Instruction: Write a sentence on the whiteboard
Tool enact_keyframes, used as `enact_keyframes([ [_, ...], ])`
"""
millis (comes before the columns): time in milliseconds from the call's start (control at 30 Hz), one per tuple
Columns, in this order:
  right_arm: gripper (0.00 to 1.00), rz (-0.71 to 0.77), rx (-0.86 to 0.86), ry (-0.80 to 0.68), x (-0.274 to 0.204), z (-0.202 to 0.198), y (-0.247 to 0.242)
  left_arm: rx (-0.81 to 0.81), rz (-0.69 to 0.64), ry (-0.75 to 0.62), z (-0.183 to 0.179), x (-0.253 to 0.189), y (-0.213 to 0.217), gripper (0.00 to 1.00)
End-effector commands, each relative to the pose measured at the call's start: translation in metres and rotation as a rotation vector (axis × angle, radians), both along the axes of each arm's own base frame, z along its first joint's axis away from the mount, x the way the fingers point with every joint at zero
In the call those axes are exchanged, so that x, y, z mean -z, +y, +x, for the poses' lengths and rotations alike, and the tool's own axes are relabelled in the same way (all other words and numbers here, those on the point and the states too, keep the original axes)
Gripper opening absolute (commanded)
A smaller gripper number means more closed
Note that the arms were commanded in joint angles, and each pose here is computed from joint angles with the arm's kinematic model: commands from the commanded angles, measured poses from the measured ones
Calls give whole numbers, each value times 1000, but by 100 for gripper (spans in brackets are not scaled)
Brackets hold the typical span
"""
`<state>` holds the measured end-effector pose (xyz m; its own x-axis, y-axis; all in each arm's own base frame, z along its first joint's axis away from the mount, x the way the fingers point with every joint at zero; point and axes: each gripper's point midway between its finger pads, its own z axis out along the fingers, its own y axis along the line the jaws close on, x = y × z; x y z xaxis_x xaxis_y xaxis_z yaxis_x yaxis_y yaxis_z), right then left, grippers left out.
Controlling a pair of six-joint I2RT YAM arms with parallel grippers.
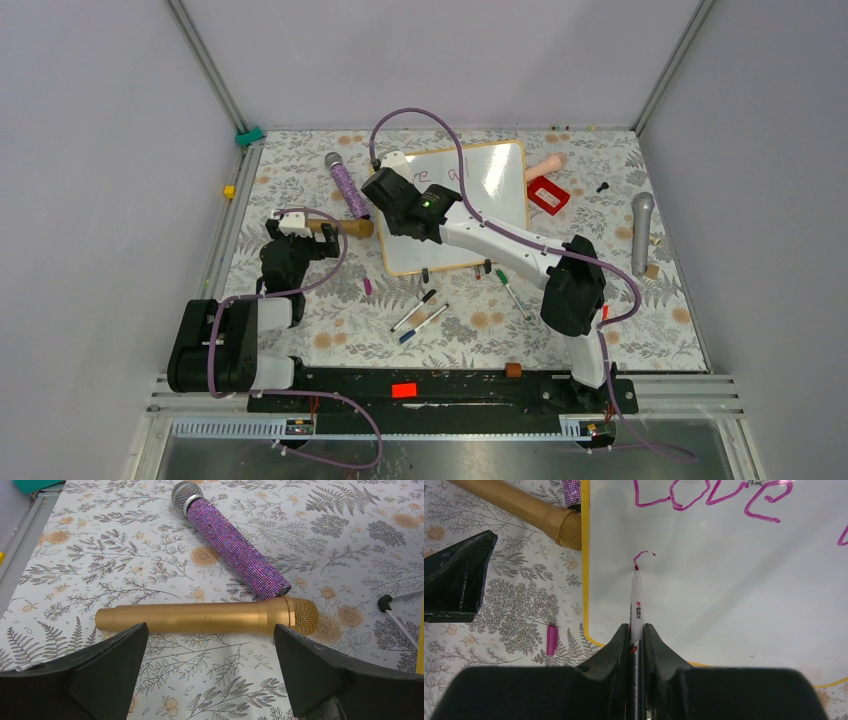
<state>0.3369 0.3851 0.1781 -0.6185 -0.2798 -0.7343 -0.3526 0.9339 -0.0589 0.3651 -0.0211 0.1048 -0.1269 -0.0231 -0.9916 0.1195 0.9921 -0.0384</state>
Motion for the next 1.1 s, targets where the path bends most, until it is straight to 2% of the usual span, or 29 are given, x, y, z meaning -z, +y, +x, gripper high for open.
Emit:
enact_keyframes([
  [0,0,4,41,-26,-12,3,-11,22,15,-77,5,-20,-3,99],
  [1067,0,5,78,-75,-27,14,-21,23,15,-76,5,-20,-3,99],
])
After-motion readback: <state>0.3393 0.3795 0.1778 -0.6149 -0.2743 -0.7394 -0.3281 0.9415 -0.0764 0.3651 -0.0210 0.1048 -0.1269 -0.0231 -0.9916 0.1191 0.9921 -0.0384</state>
